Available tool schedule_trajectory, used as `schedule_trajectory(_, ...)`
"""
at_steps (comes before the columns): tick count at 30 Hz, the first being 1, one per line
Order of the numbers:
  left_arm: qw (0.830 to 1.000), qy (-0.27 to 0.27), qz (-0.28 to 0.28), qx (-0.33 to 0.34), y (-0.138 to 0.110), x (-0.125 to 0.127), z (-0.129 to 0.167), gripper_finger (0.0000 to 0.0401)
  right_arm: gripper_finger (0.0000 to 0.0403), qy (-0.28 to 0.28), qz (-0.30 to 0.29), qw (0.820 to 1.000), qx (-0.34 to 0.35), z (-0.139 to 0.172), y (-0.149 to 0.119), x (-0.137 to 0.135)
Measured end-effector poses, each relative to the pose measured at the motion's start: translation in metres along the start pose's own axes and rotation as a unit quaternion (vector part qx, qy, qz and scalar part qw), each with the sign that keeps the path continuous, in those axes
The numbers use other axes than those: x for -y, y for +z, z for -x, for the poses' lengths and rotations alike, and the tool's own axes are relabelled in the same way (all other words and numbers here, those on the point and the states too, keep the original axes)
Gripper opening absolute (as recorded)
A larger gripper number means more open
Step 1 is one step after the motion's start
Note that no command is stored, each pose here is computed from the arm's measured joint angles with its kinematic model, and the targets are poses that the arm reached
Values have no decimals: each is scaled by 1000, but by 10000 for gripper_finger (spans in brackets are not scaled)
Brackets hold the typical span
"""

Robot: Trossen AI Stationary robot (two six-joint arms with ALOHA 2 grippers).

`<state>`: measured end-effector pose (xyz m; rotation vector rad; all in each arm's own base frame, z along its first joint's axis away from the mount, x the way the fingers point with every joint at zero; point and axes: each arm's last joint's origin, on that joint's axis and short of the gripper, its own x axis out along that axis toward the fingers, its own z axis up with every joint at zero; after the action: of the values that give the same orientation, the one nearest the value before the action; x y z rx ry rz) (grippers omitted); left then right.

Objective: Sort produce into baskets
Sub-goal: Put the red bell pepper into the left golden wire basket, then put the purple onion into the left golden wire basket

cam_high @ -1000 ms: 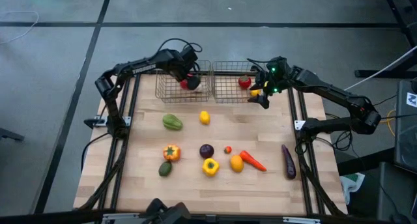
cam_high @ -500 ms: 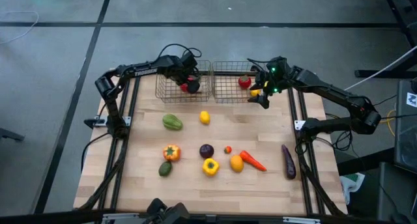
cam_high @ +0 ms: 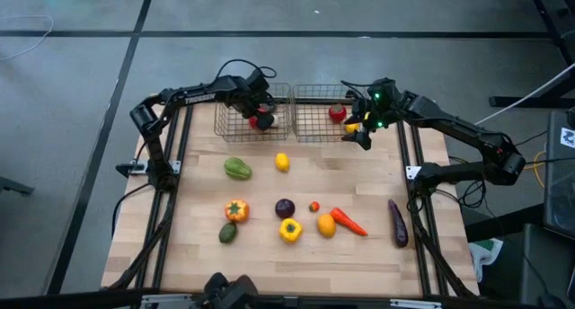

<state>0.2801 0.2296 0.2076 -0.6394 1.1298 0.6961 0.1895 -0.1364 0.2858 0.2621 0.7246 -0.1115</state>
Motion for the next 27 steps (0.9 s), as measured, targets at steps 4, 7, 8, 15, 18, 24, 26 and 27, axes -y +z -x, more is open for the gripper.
schedule_trajectory(4,1000,-2,3,4,1,0,0,333,326,0,0,1000,0,0,0,0)
schedule_trajectory(7,1000,-1,3,3,1,0,0,358,326,0,0,1000,0,0,0,0)
schedule_trajectory(8,1000,-1,3,3,1,0,0,367,326,0,0,1000,0,0,0,0)
schedule_trajectory(15,1000,0,-3,11,2,0,0,396,326,0,0,1000,0,0,0,0)
schedule_trajectory(18,1000,-1,-4,17,4,1,1,395,326,0,0,1000,0,0,0,0)
schedule_trajectory(24,999,-5,-12,36,13,3,11,395,326,0,0,1000,0,0,0,0)
schedule_trajectory(26,999,-7,-16,45,17,5,15,395,326,0,0,1000,0,0,0,0)
schedule_trajectory(27,999,-9,-17,50,19,7,18,395,326,0,0,1000,0,0,0,0)
